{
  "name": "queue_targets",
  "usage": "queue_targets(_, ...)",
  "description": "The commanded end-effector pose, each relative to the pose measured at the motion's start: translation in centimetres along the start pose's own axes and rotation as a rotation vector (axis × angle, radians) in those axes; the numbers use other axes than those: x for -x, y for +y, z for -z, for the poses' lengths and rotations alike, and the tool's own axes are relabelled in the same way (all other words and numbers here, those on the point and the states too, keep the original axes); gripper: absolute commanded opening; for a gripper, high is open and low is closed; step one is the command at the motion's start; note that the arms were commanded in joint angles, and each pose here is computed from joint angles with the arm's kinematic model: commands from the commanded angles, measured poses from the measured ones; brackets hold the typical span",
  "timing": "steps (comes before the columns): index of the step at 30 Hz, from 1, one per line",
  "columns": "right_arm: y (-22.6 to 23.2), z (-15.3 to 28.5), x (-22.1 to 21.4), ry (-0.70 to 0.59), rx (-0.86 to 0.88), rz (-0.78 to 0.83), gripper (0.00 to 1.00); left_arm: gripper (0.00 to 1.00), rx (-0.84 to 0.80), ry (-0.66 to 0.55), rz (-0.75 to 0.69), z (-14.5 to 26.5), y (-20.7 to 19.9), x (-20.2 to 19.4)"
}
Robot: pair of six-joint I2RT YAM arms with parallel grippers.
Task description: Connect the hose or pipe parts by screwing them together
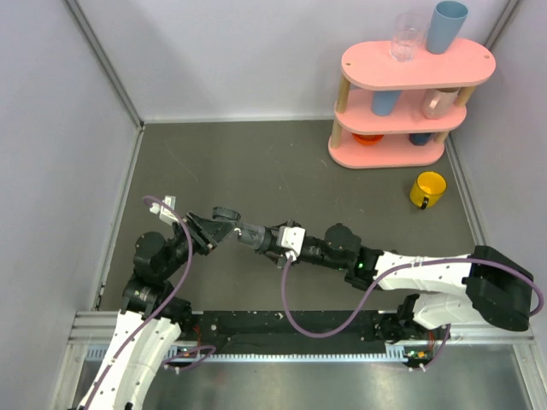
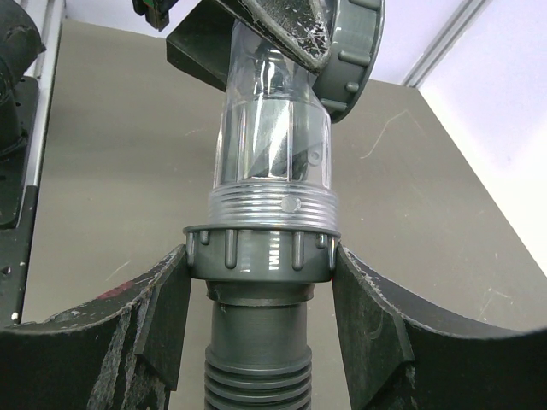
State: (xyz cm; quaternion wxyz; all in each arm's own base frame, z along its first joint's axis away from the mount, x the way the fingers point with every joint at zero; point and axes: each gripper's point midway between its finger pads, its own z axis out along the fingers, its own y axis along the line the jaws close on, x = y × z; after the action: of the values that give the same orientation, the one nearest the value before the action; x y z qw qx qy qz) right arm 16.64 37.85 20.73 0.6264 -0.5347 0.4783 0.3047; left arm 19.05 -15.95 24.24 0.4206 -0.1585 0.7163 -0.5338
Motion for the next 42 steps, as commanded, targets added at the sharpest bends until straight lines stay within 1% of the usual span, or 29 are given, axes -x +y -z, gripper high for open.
queue_targets(1, -2.1, -1.2, 5.4, -0.150, -0.068, 0.044, 0.32, 0.00, -0.014, 0.069, 0.007, -0.1, -0.5, -0.9)
queue_targets(9, -2.6, -1.1, 5.5, -0.159, -0.102, 0.048, 0.32, 0.00, 0.031, 0.079, 0.011, -0.2, 0.4, -1.0)
queue_targets(15, -1.5, -1.0, 5.5, -0.167, -0.046, 0.057, 0.31, 0.00, 0.079, 0.084, 0.024, -0.3, 1.2, -1.0)
queue_targets(18, -1.6, -0.9, 5.5, -0.171, -0.058, 0.058, 0.31, 0.00, 0.103, 0.102, 0.028, -0.4, 1.4, -1.1)
queue_targets(23, -1.5, -1.4, 5.4, -0.152, -0.048, 0.055, 0.30, 0.00, 0.073, 0.114, 0.038, -0.5, 0.4, -1.1)
queue_targets(26, -2.3, -1.7, 5.8, -0.164, -0.085, 0.053, 0.29, 0.00, 0.047, 0.122, 0.076, -0.4, -0.1, -1.3)
queue_targets(28, -2.2, -1.7, 6.3, -0.184, -0.082, 0.050, 0.29, 0.00, 0.029, 0.142, 0.143, -0.4, -0.2, -1.9)
queue_targets(30, -2.1, -1.7, 6.3, -0.188, -0.076, 0.049, 0.29, 0.00, 0.027, 0.130, 0.174, -0.3, -0.2, -1.8)
queue_targets(34, -2.1, -1.7, 5.8, -0.174, -0.082, 0.057, 0.29, 0.00, 0.088, 0.118, 0.175, -0.2, 0.9, -1.8)
queue_targets(37, -2.2, -1.7, 6.2, -0.180, -0.082, 0.060, 0.29, 0.00, 0.088, 0.131, 0.179, -0.2, 0.8, -2.0)
queue_targets(42, -2.4, -2.0, 6.5, -0.167, -0.078, 0.061, 0.27, 0.00, 0.083, 0.141, 0.129, -0.5, 0.8, -1.9)
